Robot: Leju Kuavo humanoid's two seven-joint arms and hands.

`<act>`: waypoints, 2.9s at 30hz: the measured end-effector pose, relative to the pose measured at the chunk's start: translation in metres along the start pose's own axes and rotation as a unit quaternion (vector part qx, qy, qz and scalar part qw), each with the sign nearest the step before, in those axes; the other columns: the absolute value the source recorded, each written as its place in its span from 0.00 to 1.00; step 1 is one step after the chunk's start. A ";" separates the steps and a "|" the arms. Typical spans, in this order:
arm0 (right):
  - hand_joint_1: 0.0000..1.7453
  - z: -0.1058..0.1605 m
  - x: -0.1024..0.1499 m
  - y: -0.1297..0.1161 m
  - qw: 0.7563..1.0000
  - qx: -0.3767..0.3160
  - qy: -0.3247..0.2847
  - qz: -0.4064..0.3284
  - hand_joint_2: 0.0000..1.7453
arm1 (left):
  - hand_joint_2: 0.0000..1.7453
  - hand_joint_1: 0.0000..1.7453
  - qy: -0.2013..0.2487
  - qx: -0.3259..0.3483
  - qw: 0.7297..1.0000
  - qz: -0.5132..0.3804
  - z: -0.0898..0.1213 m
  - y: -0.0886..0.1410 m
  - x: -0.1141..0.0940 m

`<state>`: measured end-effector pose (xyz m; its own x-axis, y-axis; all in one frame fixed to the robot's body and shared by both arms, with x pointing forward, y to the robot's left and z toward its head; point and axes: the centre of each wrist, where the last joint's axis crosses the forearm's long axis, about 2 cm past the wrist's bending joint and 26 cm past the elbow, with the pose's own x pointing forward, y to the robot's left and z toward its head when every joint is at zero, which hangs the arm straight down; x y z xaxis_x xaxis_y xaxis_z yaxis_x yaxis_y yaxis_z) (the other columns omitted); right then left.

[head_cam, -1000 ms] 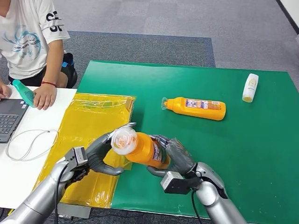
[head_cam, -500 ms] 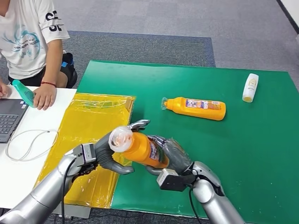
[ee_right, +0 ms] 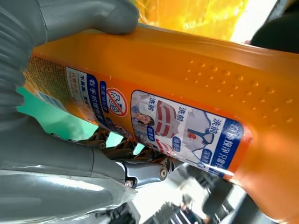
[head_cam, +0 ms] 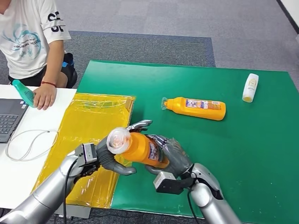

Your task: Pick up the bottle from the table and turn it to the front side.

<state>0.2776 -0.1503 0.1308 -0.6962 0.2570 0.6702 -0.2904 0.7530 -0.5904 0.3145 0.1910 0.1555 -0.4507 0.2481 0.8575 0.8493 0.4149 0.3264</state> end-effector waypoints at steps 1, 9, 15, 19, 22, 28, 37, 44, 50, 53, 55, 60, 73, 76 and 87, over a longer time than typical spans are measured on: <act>1.00 0.000 0.002 -0.001 1.000 -0.005 -0.003 0.003 1.00 | 1.00 0.01 0.000 0.001 1.000 0.001 0.000 -0.001 0.000; 1.00 0.001 0.018 -0.006 0.999 -0.037 -0.030 0.013 1.00 | 1.00 1.00 -0.005 0.013 1.000 0.009 0.001 -0.004 -0.001; 1.00 0.003 0.027 -0.008 0.998 -0.050 -0.040 0.012 1.00 | 1.00 1.00 -0.015 0.022 1.000 0.005 -0.002 -0.002 0.002; 1.00 0.003 0.028 -0.009 0.998 -0.051 -0.042 0.013 1.00 | 1.00 0.92 -0.019 0.025 0.999 0.003 -0.003 -0.001 0.003; 1.00 0.003 0.028 -0.009 0.998 -0.050 -0.041 0.013 1.00 | 1.00 0.94 -0.020 0.027 0.999 0.003 -0.004 -0.001 0.003; 1.00 0.003 0.028 -0.009 0.998 -0.047 -0.041 0.014 1.00 | 1.00 0.90 -0.020 0.030 0.999 0.003 -0.004 -0.001 0.003; 0.20 0.003 0.027 -0.009 0.998 -0.044 -0.035 0.013 1.00 | 1.00 0.90 -0.018 0.032 0.999 0.001 -0.002 0.000 0.003; 0.00 0.000 0.022 -0.010 0.998 -0.036 -0.031 -0.046 1.00 | 1.00 0.92 -0.012 0.031 0.999 0.000 0.001 -0.002 0.002; 0.00 -0.001 0.016 -0.013 0.994 -0.031 -0.026 -0.098 1.00 | 1.00 0.91 -0.008 0.029 1.000 -0.003 0.003 -0.003 0.001; 0.00 -0.001 0.013 -0.013 0.993 -0.028 -0.023 -0.110 1.00 | 1.00 0.91 -0.006 0.027 1.000 -0.006 0.004 -0.002 0.001; 0.00 -0.001 0.011 -0.014 0.992 -0.026 -0.021 -0.119 1.00 | 1.00 0.91 -0.005 0.026 1.000 -0.008 0.004 -0.002 0.001; 0.00 -0.001 0.006 -0.014 0.989 -0.024 -0.015 -0.148 1.00 | 1.00 0.94 -0.005 0.024 1.000 -0.015 0.004 -0.002 0.001; 0.00 0.014 -0.025 -0.047 0.944 -0.102 -0.030 -0.313 1.00 | 1.00 0.99 -0.005 -0.002 0.997 -0.075 -0.003 -0.007 0.008; 0.00 0.019 -0.031 -0.057 0.941 -0.121 -0.027 -0.315 1.00 | 1.00 0.98 -0.011 -0.009 0.997 -0.078 -0.006 -0.009 0.010; 0.00 0.029 -0.041 -0.072 0.937 -0.156 -0.019 -0.312 1.00 | 1.00 1.00 -0.015 -0.023 0.996 -0.081 -0.010 -0.015 0.012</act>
<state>0.3076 -0.2327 0.1326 -0.4787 -0.3098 0.8215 -0.4470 0.8913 0.0756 0.2993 0.1795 0.1646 -0.5903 0.2083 0.7798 0.7764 0.4107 0.4780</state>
